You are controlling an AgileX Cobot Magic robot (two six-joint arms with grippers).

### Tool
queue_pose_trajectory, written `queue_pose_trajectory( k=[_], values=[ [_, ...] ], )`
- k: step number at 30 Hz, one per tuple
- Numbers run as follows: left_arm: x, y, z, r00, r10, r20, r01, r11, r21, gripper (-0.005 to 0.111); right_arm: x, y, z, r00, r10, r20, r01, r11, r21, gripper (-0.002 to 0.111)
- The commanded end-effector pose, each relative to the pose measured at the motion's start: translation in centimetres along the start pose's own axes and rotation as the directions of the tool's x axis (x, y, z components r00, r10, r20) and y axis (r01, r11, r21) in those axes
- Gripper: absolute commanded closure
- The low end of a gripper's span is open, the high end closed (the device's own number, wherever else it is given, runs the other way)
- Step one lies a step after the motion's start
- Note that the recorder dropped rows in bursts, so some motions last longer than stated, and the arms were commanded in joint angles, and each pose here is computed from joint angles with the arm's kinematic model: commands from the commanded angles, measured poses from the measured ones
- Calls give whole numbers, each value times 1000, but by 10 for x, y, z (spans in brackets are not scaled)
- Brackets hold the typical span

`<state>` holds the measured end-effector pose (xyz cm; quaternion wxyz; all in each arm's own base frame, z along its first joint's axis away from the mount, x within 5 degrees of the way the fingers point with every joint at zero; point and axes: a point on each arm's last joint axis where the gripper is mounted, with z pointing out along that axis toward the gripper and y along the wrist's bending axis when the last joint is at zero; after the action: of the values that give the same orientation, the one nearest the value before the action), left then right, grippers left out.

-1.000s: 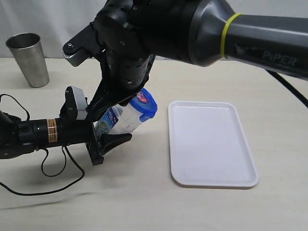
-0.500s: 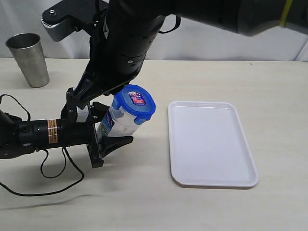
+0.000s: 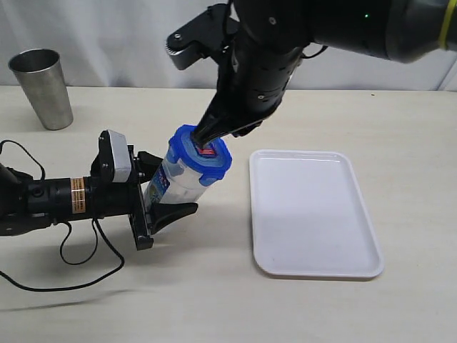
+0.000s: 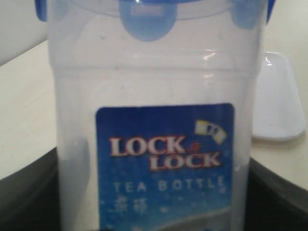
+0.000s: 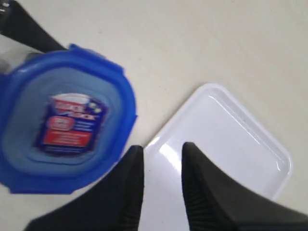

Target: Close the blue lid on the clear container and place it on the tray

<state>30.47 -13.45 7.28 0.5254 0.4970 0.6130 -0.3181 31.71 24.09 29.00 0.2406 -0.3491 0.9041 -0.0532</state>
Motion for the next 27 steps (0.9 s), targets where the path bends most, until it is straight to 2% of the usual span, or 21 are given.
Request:
queue_pose_trajectory(
  k=[1, 5, 11, 15, 20, 22, 23, 25, 27],
  values=[
    [-4, 0, 0, 1000, 1, 25, -1, 1000, -6, 107, 11, -23, 17, 995, 97, 1, -97, 995, -26, 84],
    [-4, 0, 0, 1000, 1, 25, -1, 1000, -6, 107, 21, -22, 34, 992, 128, 12, -126, 985, -116, 103],
    [-4, 0, 0, 1000, 1, 25, -1, 1000, -6, 107, 20, -2, 36, 993, 108, 51, -89, 951, -295, 104],
    [-4, 0, 0, 1000, 1, 25, -1, 1000, -6, 107, 18, 9, 32, 993, 97, 73, -58, 907, -417, 104],
    [-4, 0, 0, 1000, 1, 25, -1, 1000, -6, 107, 14, 17, 26, 990, 77, 122, -5, 865, -502, 104],
    [-4, 0, 0, 1000, 1, 25, -1, 1000, -6, 107, 11, 23, 22, 985, 87, 149, 13, 823, -568, 104],
    [-4, 0, 0, 1000, 1, 25, -1, 1000, -6, 107, 9, 27, 18, 982, 102, 162, 20, 786, -618, 104],
    [-4, 0, 0, 1000, 3, 25, -2, 1000, -6, 107, 9, 30, 16, 980, 122, 154, 8, 762, -648, 104],
    [-4, 0, 0, 1000, 3, 25, -2, 1000, -6, 107, 9, 34, 15, 983, 101, 155, 24, 765, -644, 104]
  ],
)
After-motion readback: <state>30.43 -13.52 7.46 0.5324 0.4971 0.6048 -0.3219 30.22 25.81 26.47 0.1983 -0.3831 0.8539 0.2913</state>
